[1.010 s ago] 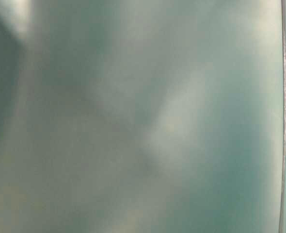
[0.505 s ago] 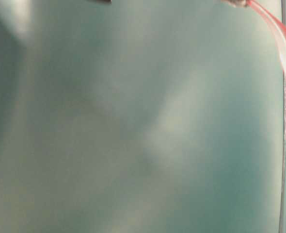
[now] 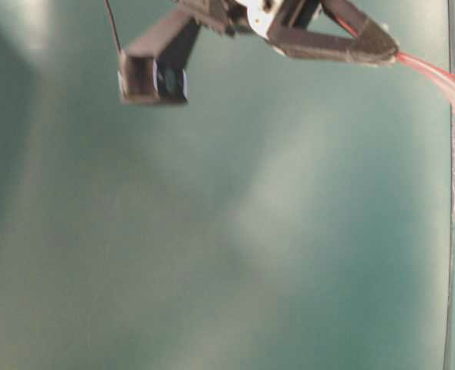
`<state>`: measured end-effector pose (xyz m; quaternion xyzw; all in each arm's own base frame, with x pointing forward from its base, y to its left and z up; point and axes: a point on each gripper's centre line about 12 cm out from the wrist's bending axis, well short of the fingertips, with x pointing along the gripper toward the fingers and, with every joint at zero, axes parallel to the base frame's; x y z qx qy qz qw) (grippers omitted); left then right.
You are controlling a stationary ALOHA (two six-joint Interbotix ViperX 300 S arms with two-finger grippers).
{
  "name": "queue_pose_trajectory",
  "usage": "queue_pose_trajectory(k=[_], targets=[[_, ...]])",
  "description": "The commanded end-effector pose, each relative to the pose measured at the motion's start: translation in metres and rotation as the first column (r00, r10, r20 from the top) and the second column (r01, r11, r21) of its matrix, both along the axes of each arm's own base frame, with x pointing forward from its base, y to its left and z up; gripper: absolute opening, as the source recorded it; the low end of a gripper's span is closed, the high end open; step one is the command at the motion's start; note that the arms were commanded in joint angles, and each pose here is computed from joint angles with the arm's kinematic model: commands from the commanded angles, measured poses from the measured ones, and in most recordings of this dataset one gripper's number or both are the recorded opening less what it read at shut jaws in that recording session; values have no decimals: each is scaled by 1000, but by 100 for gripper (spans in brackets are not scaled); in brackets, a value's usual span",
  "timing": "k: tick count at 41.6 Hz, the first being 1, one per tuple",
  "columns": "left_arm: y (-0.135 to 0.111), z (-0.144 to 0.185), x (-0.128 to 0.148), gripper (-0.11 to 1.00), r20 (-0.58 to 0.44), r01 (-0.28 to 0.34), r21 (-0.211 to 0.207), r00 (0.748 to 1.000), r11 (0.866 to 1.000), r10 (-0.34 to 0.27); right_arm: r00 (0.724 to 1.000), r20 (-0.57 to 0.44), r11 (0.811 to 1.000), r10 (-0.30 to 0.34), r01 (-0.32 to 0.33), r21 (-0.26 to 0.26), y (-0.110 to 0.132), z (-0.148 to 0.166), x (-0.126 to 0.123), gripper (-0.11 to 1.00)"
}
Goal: Scoop the yellow hexagonal prism block from the bowl with a spoon using the right arm.
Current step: 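Lower the spoon into the bowl and push it under the yellow block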
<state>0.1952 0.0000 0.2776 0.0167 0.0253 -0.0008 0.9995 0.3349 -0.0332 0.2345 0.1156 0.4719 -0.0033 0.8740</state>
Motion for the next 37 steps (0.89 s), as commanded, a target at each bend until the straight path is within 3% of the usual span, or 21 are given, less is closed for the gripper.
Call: queue_pose_trajectory(k=[1,16,37], targets=[[0,8,3,0,23,1,1,1000,1000,-1,1000,-28,1000,11,-11,-9,-4,13,10,21],[0,4,5,0,5,0,-11,1000,1000,0,973,-227,999,35,-34,12,-9,11,34,21],[0,6,4,0,14,1,-5,1000,1000,0,961,-271,999,51,-47,23,-6,0,43,21]])
